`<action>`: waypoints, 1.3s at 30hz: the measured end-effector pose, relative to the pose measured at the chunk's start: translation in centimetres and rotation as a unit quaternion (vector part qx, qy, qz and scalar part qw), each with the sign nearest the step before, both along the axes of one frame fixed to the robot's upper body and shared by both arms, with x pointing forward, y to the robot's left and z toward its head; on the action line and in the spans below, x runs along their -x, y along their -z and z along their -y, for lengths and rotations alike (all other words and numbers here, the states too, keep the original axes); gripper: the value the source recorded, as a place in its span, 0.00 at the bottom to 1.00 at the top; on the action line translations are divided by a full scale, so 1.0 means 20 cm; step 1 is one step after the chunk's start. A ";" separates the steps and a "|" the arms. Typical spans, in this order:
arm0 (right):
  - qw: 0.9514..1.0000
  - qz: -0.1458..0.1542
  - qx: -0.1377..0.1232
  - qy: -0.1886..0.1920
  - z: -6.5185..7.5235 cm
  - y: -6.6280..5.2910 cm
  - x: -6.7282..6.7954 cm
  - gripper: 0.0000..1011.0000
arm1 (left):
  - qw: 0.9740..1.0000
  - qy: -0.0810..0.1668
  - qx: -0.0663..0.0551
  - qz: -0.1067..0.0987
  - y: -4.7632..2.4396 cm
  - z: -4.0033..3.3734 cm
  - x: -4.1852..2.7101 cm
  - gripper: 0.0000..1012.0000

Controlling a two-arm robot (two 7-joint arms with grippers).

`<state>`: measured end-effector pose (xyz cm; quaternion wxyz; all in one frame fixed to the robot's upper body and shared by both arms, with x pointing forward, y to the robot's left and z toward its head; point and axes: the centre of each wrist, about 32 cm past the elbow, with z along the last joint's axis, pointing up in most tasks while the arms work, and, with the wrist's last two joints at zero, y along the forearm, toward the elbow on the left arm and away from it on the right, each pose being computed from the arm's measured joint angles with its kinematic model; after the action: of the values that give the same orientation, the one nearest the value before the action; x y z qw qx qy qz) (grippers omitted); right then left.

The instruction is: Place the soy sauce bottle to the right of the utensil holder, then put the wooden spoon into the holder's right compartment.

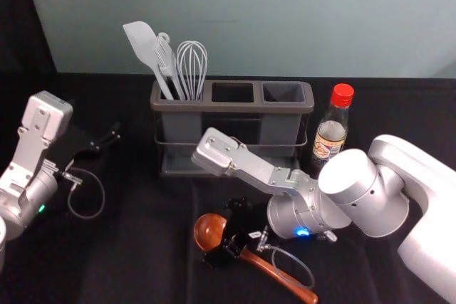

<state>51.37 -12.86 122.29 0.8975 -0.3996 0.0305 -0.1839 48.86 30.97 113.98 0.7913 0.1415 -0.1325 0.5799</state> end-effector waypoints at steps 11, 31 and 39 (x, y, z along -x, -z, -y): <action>1.000 0.000 0.000 0.000 0.00 0.00 0.00 0.94 | 1.000 0.000 0.000 0.000 0.000 0.000 0.000 0.99; 1.000 -0.001 0.000 0.000 0.00 0.00 0.00 0.83 | 1.000 0.000 0.000 0.000 0.000 0.000 0.000 0.99; 1.000 0.005 -0.003 -0.003 0.01 0.00 0.01 0.83 | 1.000 0.000 0.000 0.000 0.000 0.000 0.000 0.99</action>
<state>51.10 -13.06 122.39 0.8996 -0.3957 0.0255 -0.1830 48.86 30.97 113.98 0.7913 0.1415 -0.1325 0.5799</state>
